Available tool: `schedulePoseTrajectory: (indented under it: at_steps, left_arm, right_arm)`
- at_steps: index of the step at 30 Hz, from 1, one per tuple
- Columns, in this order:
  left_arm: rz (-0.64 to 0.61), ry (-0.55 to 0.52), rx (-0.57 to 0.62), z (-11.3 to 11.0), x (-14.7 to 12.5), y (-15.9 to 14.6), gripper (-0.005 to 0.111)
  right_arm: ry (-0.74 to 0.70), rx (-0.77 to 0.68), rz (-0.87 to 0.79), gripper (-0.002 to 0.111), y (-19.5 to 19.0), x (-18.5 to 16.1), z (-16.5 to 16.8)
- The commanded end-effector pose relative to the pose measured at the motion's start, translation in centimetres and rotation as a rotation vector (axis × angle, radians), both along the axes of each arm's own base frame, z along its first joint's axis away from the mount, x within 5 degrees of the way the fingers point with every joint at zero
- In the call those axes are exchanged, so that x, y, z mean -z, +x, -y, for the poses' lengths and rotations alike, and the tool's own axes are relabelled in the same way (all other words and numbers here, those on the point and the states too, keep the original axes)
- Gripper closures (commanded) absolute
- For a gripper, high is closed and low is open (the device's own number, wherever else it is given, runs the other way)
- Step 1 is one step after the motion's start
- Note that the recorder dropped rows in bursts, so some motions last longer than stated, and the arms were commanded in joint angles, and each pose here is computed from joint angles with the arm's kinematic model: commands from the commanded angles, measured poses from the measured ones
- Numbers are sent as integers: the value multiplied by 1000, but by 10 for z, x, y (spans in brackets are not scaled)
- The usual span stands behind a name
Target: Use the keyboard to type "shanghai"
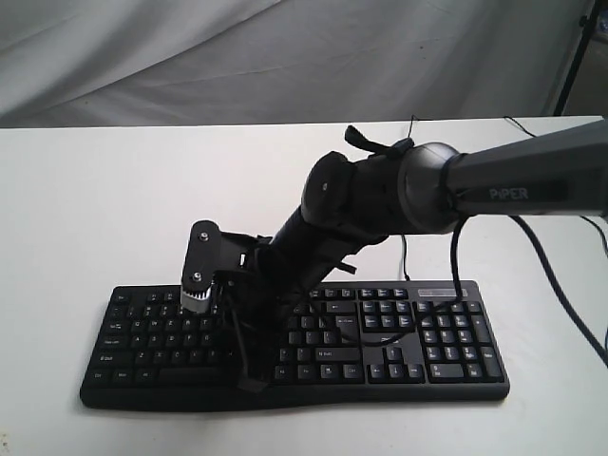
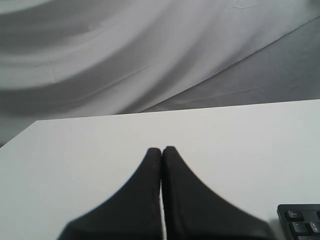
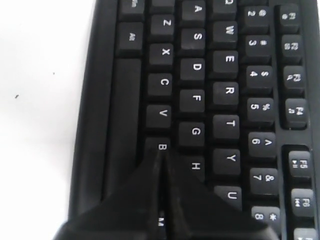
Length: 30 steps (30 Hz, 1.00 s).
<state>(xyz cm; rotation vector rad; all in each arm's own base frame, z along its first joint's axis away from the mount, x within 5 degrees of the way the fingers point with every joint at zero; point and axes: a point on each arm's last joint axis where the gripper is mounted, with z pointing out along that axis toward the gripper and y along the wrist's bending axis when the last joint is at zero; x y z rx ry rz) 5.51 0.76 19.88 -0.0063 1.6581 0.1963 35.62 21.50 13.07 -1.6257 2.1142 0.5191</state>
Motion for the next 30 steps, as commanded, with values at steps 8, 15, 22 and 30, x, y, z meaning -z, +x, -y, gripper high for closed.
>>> schedulePoseTrajectory:
  at_steps: [8, 15, 22, 30]
  left_arm:
    - [-3, -4, 4, 0, 1, 0, 106]
    - [-3, -4, 4, 0, 1, 0, 106]
    - [-3, -4, 4, 0, 1, 0, 106]
    - [-3, -4, 4, 0, 1, 0, 106]
  right_arm:
    - [43, 52, 20, 108, 3, -10, -3]
    - [64, 88, 52, 108, 4, -12, -10]
    - [62, 113, 100, 108, 9, -9, -10]
    - [79, 81, 64, 108, 15, 0, -16]
